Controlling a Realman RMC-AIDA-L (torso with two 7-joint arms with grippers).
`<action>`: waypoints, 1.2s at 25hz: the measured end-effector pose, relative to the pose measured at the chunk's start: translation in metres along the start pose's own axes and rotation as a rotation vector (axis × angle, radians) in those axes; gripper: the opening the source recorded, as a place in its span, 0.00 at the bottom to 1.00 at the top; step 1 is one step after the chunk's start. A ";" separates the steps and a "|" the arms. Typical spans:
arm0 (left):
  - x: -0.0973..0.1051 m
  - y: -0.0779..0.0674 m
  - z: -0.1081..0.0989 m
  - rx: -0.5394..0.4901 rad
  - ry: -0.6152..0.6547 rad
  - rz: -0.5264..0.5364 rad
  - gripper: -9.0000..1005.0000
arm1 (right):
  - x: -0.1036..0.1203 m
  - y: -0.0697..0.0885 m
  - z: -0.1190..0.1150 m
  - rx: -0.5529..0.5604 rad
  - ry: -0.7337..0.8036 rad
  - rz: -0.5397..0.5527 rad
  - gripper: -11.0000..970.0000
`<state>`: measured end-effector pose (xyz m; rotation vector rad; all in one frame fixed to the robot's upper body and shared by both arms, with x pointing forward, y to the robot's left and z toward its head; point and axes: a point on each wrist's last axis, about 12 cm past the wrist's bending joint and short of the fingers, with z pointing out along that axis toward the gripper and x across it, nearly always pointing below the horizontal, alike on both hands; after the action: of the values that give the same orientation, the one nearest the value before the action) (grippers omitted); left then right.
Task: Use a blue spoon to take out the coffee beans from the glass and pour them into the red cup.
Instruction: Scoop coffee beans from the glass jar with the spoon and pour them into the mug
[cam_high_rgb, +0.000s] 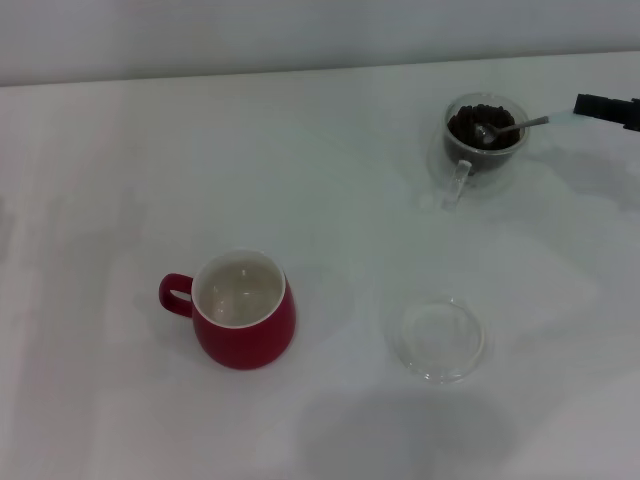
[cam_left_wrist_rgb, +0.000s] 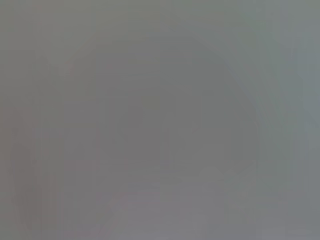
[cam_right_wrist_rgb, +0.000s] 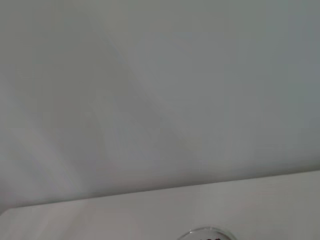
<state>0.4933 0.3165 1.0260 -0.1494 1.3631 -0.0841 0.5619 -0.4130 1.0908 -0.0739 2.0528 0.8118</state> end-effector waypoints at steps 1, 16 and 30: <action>0.000 0.001 0.000 0.000 -0.001 0.003 0.83 | -0.001 0.000 -0.001 -0.003 0.002 0.008 0.16; -0.001 0.002 0.001 -0.012 -0.006 0.002 0.83 | -0.008 0.002 -0.005 -0.022 0.055 0.090 0.16; -0.002 0.004 0.002 -0.013 -0.007 0.012 0.83 | -0.018 0.003 0.001 0.015 0.127 0.190 0.16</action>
<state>0.4947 0.3207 1.0274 -0.1521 1.3573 -0.0649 0.5723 -0.4147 1.1053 0.0809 2.2098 0.9277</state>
